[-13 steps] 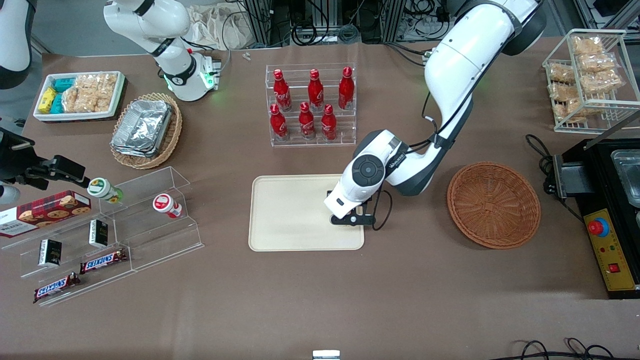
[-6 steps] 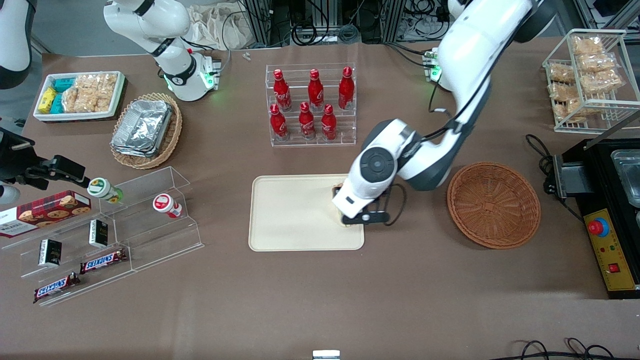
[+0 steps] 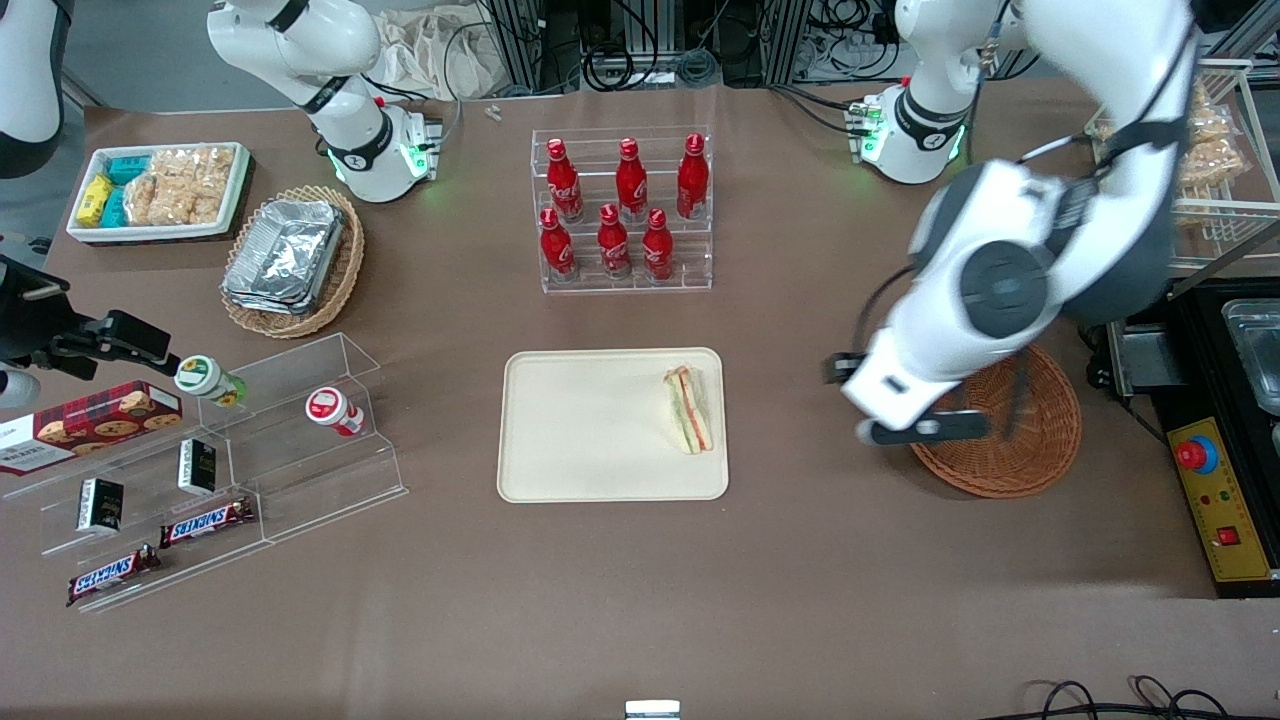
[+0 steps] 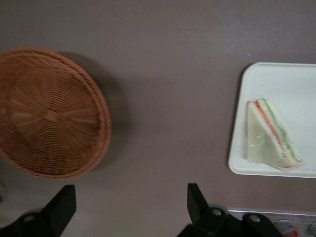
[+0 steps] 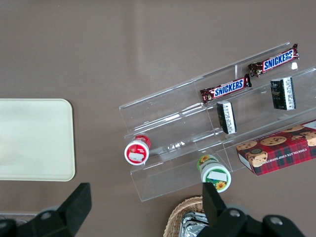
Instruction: Place sandwich from basket to tray
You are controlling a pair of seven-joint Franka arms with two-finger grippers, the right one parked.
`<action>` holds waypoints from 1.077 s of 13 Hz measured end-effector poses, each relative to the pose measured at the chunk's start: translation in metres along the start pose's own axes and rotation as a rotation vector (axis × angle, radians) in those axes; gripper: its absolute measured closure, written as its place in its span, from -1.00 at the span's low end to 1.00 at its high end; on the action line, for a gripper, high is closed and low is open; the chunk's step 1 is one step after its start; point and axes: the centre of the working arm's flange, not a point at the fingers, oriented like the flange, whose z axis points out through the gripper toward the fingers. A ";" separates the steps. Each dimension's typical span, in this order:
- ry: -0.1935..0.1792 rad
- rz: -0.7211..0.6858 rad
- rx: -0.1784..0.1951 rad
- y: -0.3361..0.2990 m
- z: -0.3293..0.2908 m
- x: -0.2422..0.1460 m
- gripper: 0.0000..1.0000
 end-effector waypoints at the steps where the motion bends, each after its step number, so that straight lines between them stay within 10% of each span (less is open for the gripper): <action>1: 0.007 -0.003 0.002 -0.030 -0.014 0.002 -1.00; 14: -0.001 -0.096 0.033 -0.122 -0.055 -0.012 -1.00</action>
